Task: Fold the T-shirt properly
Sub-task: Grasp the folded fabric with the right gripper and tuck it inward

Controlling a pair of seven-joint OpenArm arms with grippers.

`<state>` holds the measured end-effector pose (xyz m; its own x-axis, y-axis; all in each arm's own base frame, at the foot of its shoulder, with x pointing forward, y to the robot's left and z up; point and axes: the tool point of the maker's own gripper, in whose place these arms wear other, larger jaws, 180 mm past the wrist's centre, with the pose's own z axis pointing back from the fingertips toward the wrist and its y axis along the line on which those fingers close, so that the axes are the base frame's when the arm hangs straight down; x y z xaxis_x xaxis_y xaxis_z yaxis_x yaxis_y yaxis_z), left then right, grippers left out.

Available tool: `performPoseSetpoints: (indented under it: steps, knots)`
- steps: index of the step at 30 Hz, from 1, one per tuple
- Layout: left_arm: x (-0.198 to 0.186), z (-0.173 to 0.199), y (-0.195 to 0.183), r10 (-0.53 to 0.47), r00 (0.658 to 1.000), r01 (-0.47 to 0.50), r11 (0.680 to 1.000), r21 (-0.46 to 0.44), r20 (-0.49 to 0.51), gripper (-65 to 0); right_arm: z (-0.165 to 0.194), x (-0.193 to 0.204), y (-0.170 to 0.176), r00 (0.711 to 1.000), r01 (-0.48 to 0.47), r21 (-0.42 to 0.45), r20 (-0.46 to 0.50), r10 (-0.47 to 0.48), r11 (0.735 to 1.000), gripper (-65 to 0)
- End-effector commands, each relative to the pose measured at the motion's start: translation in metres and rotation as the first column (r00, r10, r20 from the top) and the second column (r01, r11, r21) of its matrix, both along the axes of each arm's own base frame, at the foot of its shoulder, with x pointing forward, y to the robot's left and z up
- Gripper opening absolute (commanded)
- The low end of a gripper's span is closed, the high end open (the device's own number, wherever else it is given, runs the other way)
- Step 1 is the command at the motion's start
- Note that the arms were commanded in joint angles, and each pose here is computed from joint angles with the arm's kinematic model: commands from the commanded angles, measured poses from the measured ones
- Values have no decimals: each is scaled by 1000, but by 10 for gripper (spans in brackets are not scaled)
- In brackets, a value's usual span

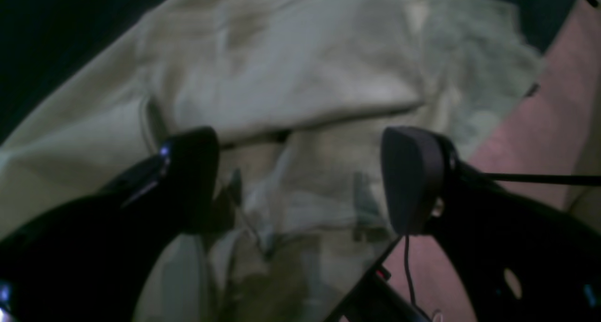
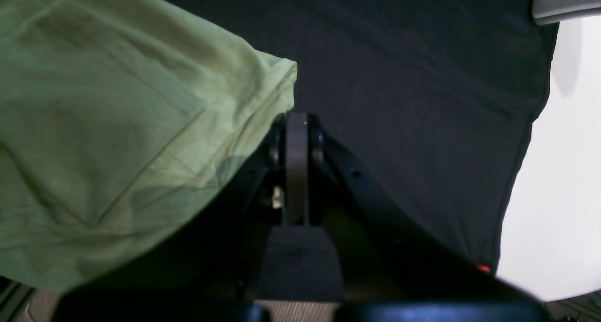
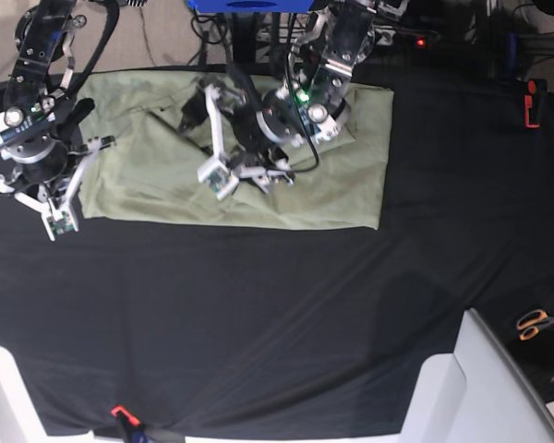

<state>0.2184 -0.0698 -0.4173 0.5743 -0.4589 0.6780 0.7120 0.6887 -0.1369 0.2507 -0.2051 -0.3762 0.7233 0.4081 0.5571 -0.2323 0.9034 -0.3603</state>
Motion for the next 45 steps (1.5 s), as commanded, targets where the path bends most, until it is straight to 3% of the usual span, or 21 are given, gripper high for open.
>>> performPoseSetpoints:
  steps: [1, 2, 4, 6, 7, 11, 15, 17, 20, 23, 25, 30, 35, 38, 42, 45]
  knots:
    - [20, 24, 5, 35, 996, -33, 999, -29, 77, -196, 8, 6, 1, 999, -13, -6, 34, 13, 1000, -650]
    - [27, 32, 17, 70, 993, -68, 997, -20, 98, -240, 8, 6, 2, 999, -15, -6, 32, 15, 1000, -650]
    - [44, 45, 62, 178, 974, -184, 983, 30, 142, -392, 6, 1, 7, 999, -24, 4, 24, 24, 1000, -650]
    - [53, 53, 117, 292, 939, -314, 944, 104, 183, -615, 3, 1, 28, 997, -81, 20, 16, 81, 997, -650]
    - [53, 54, 143, 335, 920, -366, 919, 145, 201, -650, 2, -1, 36, 994, -106, 25, 11, 106, 994, -648]
    - [33, 39, 240, 471, 857, -515, 806, 293, 210, -650, -2, -7, 85, 972, -234, 70, 4, 234, 970, -647]
    - [-3, 31, 307, 549, 814, -576, 727, 372, 187, -650, -3, -16, 146, 924, -381, 134, 11, 383, 915, -620]
    - [-22, 29, 338, 608, 777, -619, 686, 382, 166, -650, 4, -19, 181, 893, -448, 201, 51, 448, 871, -536]
    - [-44, 30, 379, 689, 710, -684, 625, 376, 145, -650, 15, -15, 210, 869, -492, 293, 109, 483, 820, -321]
    - [-60, 31, 408, 729, 669, -717, 581, 386, 146, -650, 12, -6, 221, 866, -490, 364, 97, 491, 792, -120]
    - [-65, 32, 415, 727, 664, -728, 576, 371, 174, -650, 4, 0, 229, 865, -479, 423, 77, 496, 769, -66]
    - [-73, 30, 412, 715, 671, -731, 592, 341, 197, -650, -17, 12, 241, 862, -451, 507, 36, 506, 734, -71]
    - [-80, 22, 415, 729, 662, -733, 583, 351, 173, -650, -34, 22, 246, 859, -423, 556, -7, 513, 716, -213]
    - [-82, 19, 415, 733, 661, -732, 582, 354, 163, -650, -42, 26, 244, 861, -404, 566, -31, 508, 719, -285]
    - [-87, 14, 416, 741, 655, -733, 576, 361, 148, -650, -49, 33, 234, 887, -358, 585, -29, 460, 727, -287]
    - [-89, 10, 417, 746, 652, -733, 574, 365, 138, -650, -56, 34, 231, 891, -347, 593, -33, 452, 727, -287]
